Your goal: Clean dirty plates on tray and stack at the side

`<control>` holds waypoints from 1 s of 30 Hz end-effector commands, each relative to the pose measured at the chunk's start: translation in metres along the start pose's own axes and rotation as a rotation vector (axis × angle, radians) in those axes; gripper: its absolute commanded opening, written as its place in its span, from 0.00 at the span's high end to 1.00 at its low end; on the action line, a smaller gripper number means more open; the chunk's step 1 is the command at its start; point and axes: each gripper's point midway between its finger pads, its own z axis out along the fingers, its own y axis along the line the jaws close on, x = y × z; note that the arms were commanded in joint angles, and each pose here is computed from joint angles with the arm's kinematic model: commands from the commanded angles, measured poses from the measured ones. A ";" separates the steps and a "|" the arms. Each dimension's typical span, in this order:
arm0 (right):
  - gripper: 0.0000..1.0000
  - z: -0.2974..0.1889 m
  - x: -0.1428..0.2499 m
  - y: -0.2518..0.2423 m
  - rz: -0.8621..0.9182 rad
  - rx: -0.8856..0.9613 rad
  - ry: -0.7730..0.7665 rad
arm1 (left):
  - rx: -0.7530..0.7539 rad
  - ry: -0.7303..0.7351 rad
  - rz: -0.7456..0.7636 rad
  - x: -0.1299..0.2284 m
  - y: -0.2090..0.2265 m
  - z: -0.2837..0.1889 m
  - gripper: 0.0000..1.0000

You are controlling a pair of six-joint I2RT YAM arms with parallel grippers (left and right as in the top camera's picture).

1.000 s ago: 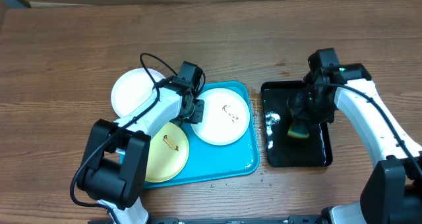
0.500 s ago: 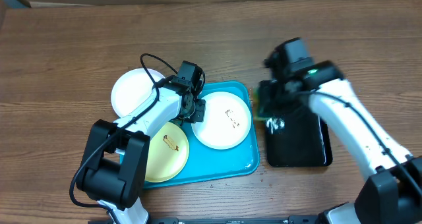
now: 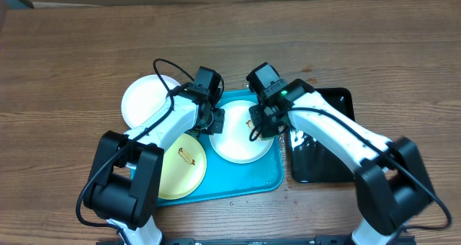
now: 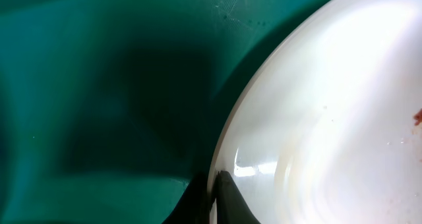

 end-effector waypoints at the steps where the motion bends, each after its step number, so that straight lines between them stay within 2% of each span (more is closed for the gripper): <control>1: 0.96 0.007 -0.013 0.005 -0.026 -0.010 -0.031 | -0.015 0.044 -0.015 0.013 0.004 0.009 0.95; 14: 0.96 0.046 -0.001 0.009 -0.025 -0.026 0.050 | -0.016 0.046 -0.015 0.013 0.004 0.009 0.96; 22: 0.96 0.056 0.016 0.005 0.147 -0.004 0.120 | -0.016 0.047 -0.015 0.013 0.004 0.009 0.96; 30: 0.96 0.072 0.030 0.030 0.177 -0.168 0.135 | -0.016 0.047 -0.016 0.013 0.004 0.009 0.96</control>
